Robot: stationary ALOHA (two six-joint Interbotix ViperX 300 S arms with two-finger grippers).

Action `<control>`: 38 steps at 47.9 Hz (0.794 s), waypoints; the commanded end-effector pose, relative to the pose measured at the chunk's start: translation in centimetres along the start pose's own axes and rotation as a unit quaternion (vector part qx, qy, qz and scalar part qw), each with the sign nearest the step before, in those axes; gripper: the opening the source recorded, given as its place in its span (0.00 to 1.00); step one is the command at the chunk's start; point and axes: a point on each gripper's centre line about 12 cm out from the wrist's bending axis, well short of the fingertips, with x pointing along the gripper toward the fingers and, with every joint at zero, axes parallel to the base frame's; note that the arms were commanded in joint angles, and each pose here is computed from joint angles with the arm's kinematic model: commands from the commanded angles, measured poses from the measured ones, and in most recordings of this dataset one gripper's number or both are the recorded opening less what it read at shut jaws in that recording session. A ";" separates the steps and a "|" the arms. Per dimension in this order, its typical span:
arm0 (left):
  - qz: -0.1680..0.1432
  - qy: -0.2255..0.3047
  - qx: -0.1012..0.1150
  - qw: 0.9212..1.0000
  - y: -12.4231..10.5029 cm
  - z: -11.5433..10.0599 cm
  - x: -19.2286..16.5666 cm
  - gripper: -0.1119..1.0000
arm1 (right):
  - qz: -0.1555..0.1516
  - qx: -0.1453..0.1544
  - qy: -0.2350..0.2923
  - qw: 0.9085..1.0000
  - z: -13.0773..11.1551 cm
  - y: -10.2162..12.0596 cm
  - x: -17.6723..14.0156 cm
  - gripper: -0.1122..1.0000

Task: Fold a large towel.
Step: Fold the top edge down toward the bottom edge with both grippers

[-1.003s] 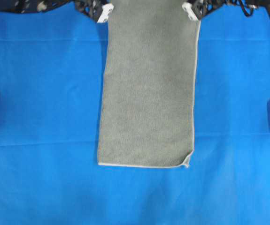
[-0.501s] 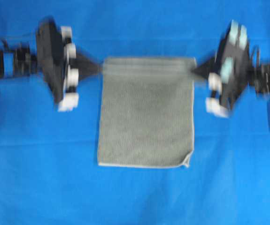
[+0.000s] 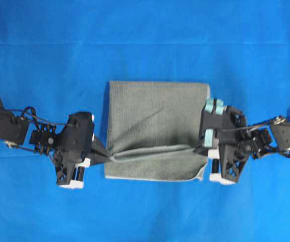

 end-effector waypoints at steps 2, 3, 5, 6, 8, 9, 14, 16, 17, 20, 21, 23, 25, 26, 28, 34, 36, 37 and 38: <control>-0.016 -0.002 0.013 1.000 -1.4 0.2 -0.1 0.12 | 0.018 0.005 -0.011 1.000 0.4 1.0 -0.2 0.14; -0.016 -0.002 0.013 1.000 -1.5 0.2 -0.1 0.12 | 0.018 0.006 -0.011 1.000 0.5 0.9 -0.1 0.14; -0.016 -0.004 0.011 1.000 -1.4 0.3 0.0 0.12 | 0.019 0.006 -0.011 1.000 0.4 1.0 -0.1 0.14; -0.016 -0.004 0.012 1.000 -1.5 0.3 0.0 0.12 | 0.020 0.007 -0.013 1.000 0.5 1.0 0.0 0.14; -0.016 -0.006 0.013 1.000 -1.5 0.5 0.1 0.12 | 0.020 0.007 -0.013 1.000 0.6 1.0 0.0 0.14; -0.017 -0.008 0.016 1.000 -1.5 0.6 0.1 0.12 | 0.020 0.006 -0.013 1.000 0.6 1.1 0.0 0.14; -0.017 -0.009 0.020 1.000 -1.6 1.0 0.3 0.12 | 0.021 0.006 -0.014 1.000 0.9 1.2 0.2 0.14; -0.017 -0.008 0.022 1.000 -1.6 1.1 0.4 0.12 | 0.021 0.005 -0.016 1.000 1.2 1.4 0.2 0.15; -0.017 -0.007 0.023 1.000 -1.6 1.1 0.4 0.12 | 0.022 0.005 -0.015 1.000 1.2 1.5 0.3 0.15; -0.017 -0.010 0.023 1.000 -1.7 1.4 0.4 0.18 | 0.025 0.001 -0.018 1.000 1.6 1.9 0.4 0.24; -0.017 -0.011 0.023 1.000 -1.7 1.4 0.3 0.22 | 0.026 -0.003 -0.020 0.999 1.8 2.1 0.4 0.31; -0.018 -0.014 0.023 0.999 -1.7 1.6 0.2 0.33 | 0.028 -0.010 -0.023 0.999 2.1 2.5 0.4 0.43; -0.019 -0.018 0.022 0.999 -1.8 1.9 0.1 0.43 | 0.030 -0.019 -0.027 0.999 2.6 2.9 0.2 0.54; -0.019 -0.020 0.023 0.999 -1.8 2.0 0.0 0.49 | 0.030 -0.023 -0.030 0.999 2.8 3.1 0.0 0.59; -0.020 -0.023 0.023 0.999 -1.9 2.3 -0.3 0.61 | 0.028 -0.030 -0.031 0.999 3.1 3.4 -0.4 0.67; -0.022 -0.035 0.026 0.999 -2.1 4.0 -2.3 0.83 | 0.012 -0.043 -0.036 0.998 4.3 3.9 -3.1 0.67; -0.020 -0.037 0.027 0.999 -2.0 4.6 -3.3 0.83 | 0.006 -0.049 -0.039 0.998 4.6 4.0 -4.2 0.67; -0.020 -0.039 0.027 0.999 -2.0 4.9 -3.8 0.83 | 0.003 -0.052 -0.042 0.998 4.7 4.0 -4.9 0.68; -0.018 -0.038 0.028 0.999 -1.8 5.1 -4.3 0.82 | 0.000 -0.054 -0.045 0.998 4.9 3.9 -5.5 0.68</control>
